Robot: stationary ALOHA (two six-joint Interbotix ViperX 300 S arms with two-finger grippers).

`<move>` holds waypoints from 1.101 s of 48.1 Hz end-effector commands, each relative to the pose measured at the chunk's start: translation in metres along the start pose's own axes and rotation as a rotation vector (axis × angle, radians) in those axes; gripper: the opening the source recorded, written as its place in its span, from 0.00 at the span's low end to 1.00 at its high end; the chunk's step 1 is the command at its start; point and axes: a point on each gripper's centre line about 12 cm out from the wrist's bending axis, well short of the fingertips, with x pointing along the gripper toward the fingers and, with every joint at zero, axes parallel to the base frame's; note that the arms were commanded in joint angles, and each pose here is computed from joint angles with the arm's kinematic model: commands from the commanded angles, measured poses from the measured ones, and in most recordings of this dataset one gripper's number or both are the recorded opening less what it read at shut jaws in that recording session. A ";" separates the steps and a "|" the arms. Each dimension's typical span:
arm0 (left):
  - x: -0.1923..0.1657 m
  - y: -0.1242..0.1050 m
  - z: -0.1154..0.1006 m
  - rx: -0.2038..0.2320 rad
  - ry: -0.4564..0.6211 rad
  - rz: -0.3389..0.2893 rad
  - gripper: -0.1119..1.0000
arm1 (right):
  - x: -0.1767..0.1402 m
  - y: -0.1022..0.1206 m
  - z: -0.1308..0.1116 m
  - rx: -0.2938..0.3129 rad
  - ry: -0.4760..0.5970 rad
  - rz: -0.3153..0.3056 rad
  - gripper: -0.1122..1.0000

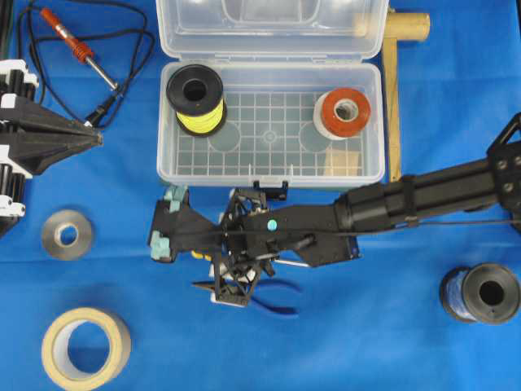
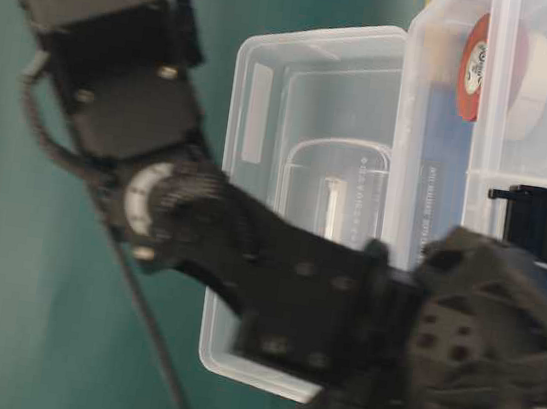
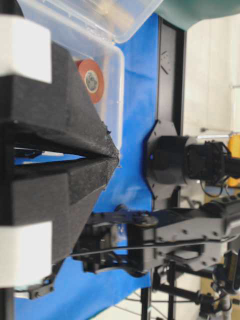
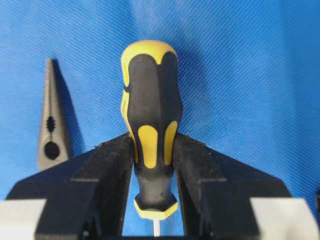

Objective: Pick the screwdriver from the toolbox among several items.

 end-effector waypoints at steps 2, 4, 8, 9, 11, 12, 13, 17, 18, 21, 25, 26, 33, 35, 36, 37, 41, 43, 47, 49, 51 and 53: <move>0.001 0.002 0.006 0.002 -0.023 0.009 0.10 | -0.009 0.006 0.005 0.002 -0.032 0.030 0.33; 0.001 0.002 0.006 0.001 -0.022 0.012 0.10 | -0.009 0.006 0.005 0.003 -0.030 0.030 0.33; 0.000 0.004 0.007 0.002 -0.027 0.020 0.10 | -0.010 0.005 0.002 0.006 -0.013 0.021 0.34; 0.000 0.004 0.007 0.000 -0.027 0.020 0.10 | -0.011 0.005 0.002 0.007 -0.007 0.017 0.34; 0.000 0.004 0.008 0.002 -0.028 0.021 0.10 | -0.015 0.004 0.001 0.006 0.000 0.009 0.36; 0.000 0.004 0.007 0.002 -0.027 0.021 0.10 | -0.020 0.003 0.001 0.007 0.003 0.005 0.41; 0.000 0.004 0.007 0.002 -0.025 0.021 0.10 | -0.025 0.003 0.002 0.004 0.001 0.002 0.46; -0.001 0.004 0.006 -0.003 -0.023 0.019 0.10 | -0.046 0.002 0.006 -0.003 -0.018 -0.002 0.69; 0.000 0.004 0.007 -0.003 -0.025 0.021 0.10 | -0.053 0.002 0.006 -0.006 -0.025 -0.002 0.74; 0.000 0.004 0.007 -0.004 -0.025 0.021 0.10 | -0.077 0.000 0.008 -0.014 -0.054 -0.004 0.82; -0.001 0.004 0.006 -0.006 -0.022 0.021 0.10 | -0.113 -0.005 0.009 -0.023 -0.110 -0.014 0.77; -0.001 0.004 0.006 -0.007 -0.022 0.021 0.10 | -0.122 -0.007 0.009 -0.025 -0.123 -0.016 0.76; -0.001 0.004 0.005 -0.008 -0.020 0.019 0.10 | -0.174 -0.026 -0.002 -0.043 -0.204 -0.058 0.77; -0.001 0.004 0.005 -0.009 -0.019 0.021 0.10 | -0.184 -0.032 -0.009 -0.051 -0.220 -0.072 0.77; -0.001 0.004 0.005 -0.007 -0.019 0.021 0.10 | -0.189 -0.036 -0.012 -0.055 -0.230 -0.080 0.77; -0.001 0.004 0.005 -0.007 -0.019 0.021 0.10 | -0.195 -0.039 -0.015 -0.057 -0.242 -0.085 0.77; -0.001 0.004 0.004 -0.009 -0.017 0.021 0.10 | -0.210 -0.055 -0.033 -0.062 -0.278 -0.108 0.77; -0.001 0.004 0.005 -0.010 -0.019 0.021 0.10 | -0.218 -0.062 -0.043 -0.064 -0.305 -0.108 0.77; -0.001 0.004 0.004 -0.009 -0.016 0.021 0.10 | -0.229 -0.080 -0.068 -0.062 -0.378 -0.091 0.77; -0.001 0.004 0.003 -0.009 -0.013 0.021 0.10 | -0.234 -0.087 -0.080 -0.063 -0.418 -0.070 0.77; -0.001 0.004 0.003 -0.009 -0.013 0.021 0.10 | -0.240 -0.093 -0.092 -0.062 -0.466 -0.042 0.77; -0.001 0.004 0.002 -0.009 -0.013 0.021 0.10 | -0.247 -0.099 -0.105 -0.064 -0.518 -0.009 0.77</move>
